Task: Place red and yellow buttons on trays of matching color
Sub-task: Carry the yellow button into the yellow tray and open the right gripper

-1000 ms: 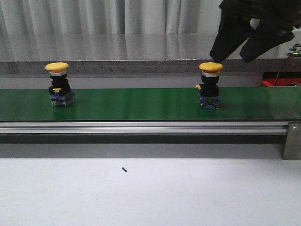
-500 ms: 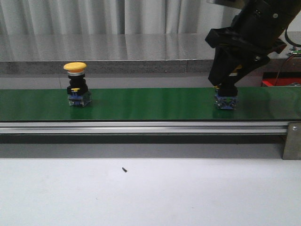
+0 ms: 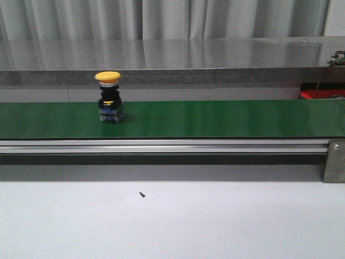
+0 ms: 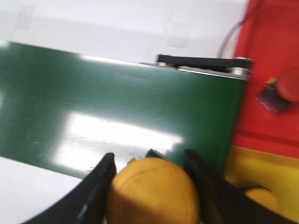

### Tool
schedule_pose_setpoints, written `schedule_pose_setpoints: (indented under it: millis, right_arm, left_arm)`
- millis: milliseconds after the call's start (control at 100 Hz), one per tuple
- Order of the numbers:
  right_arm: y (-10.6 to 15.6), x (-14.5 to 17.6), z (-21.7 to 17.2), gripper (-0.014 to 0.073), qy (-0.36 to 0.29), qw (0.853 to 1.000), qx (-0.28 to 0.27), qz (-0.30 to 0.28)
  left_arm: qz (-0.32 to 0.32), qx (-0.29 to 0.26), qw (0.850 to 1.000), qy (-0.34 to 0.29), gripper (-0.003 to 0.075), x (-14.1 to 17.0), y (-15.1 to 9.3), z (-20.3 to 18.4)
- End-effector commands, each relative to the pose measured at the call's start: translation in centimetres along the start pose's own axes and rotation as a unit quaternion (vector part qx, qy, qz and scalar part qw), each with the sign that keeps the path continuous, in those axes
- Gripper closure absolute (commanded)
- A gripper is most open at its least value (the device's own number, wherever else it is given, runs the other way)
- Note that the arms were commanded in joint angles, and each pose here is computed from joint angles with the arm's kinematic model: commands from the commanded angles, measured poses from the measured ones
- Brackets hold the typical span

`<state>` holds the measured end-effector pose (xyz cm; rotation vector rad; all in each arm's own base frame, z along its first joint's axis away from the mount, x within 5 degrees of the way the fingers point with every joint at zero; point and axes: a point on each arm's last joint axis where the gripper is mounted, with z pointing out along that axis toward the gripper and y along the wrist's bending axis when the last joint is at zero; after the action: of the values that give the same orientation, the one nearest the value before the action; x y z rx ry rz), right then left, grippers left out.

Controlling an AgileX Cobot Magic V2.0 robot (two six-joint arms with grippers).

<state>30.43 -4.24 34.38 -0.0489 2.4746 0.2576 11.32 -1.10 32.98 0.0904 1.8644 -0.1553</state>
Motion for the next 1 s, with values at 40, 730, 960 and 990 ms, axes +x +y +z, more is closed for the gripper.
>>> schedule_pose_setpoints:
  millis: [40,730,960,990]
  right_arm:
    - [-4.0,0.0,-3.2,0.0399,-0.046,0.996,0.059,0.049]
    - [-17.0,5.2,7.6,0.0399,0.065,0.971,0.103,0.205]
    - [-17.1,5.3,8.2,0.028,0.065,0.97,0.093,0.217]
    - [-17.1,5.3,8.2,0.0238,0.066,0.97,0.093,0.217]
  left_arm:
    - [-0.009,-0.007,0.999,-0.043,0.074,-1.3,0.0,-0.4]
    - [-0.009,-0.007,0.999,-0.042,0.074,-1.3,0.0,-0.3]
    - [-0.009,-0.007,0.999,-0.042,0.074,-1.3,0.0,-0.3]
    - [-0.009,-0.007,0.999,-0.042,0.074,-1.3,0.0,-0.3]
